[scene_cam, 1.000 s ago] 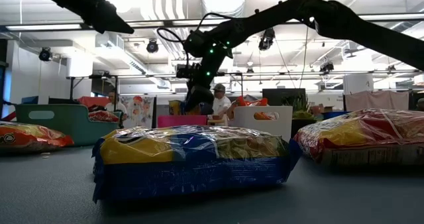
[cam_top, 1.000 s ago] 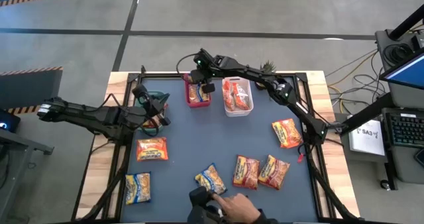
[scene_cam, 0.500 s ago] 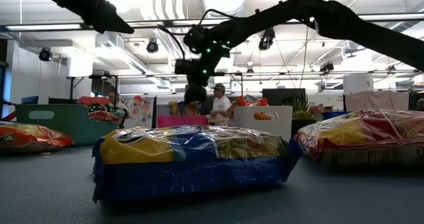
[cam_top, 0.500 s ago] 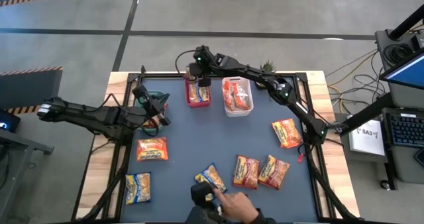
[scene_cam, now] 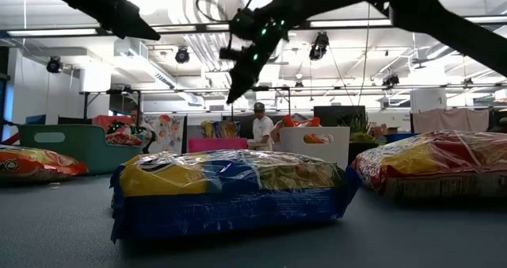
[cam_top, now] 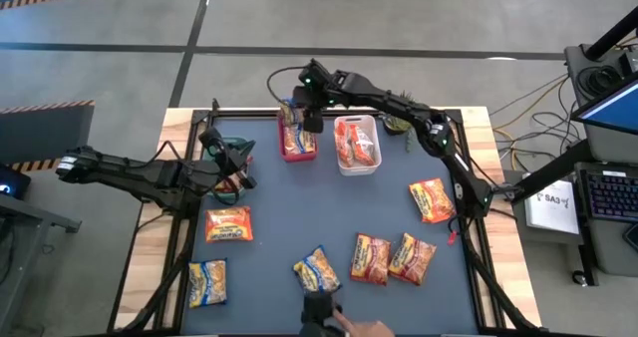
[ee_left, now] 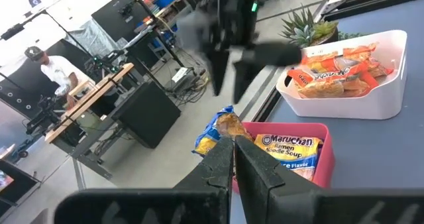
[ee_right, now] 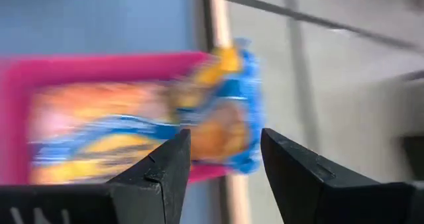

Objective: Sort Maruchan noodles
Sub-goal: Put the blue noodle pack into the red bin, then put the red noodle pack into the green bin

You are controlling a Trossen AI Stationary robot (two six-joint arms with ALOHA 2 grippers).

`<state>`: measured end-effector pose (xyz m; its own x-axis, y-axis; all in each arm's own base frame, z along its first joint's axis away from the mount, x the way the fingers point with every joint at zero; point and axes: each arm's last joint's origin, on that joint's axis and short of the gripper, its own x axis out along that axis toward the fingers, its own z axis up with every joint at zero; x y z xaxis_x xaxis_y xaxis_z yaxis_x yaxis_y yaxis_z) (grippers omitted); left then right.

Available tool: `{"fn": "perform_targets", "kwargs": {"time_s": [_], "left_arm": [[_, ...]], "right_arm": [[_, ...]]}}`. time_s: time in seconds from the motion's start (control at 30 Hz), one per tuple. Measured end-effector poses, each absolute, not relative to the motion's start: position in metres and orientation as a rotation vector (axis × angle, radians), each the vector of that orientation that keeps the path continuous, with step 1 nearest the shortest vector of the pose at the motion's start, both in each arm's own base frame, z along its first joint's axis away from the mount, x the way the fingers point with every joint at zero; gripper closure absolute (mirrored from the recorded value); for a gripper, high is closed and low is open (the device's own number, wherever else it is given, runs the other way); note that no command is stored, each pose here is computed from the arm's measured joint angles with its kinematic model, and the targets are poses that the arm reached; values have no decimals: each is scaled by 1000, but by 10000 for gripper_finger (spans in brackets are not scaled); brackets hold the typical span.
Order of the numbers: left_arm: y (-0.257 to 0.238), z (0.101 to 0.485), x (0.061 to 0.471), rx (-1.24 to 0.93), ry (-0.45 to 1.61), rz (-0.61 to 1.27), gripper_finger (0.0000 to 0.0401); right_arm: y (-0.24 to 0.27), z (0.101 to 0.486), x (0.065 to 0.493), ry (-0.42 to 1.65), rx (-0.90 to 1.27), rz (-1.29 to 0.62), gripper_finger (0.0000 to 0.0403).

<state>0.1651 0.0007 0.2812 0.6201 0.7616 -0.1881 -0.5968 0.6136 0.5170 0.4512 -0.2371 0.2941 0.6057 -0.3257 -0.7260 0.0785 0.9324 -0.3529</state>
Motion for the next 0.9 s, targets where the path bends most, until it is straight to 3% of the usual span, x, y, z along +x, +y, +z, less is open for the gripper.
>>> {"fn": "perform_targets", "kwargs": {"time_s": [0.3, 0.57, 0.9], "left_arm": [[-3, 278, 176, 385, 392, 680, 401], [-14, 270, 190, 358, 394, 596, 401], [-33, 273, 185, 335, 348, 505, 401]], "right_arm": [[-190, 319, 445, 778, 9, 166, 246], [-119, 318, 465, 752, -17, 443, 257], [-50, 311, 466, 718, -53, 551, 268]]}}
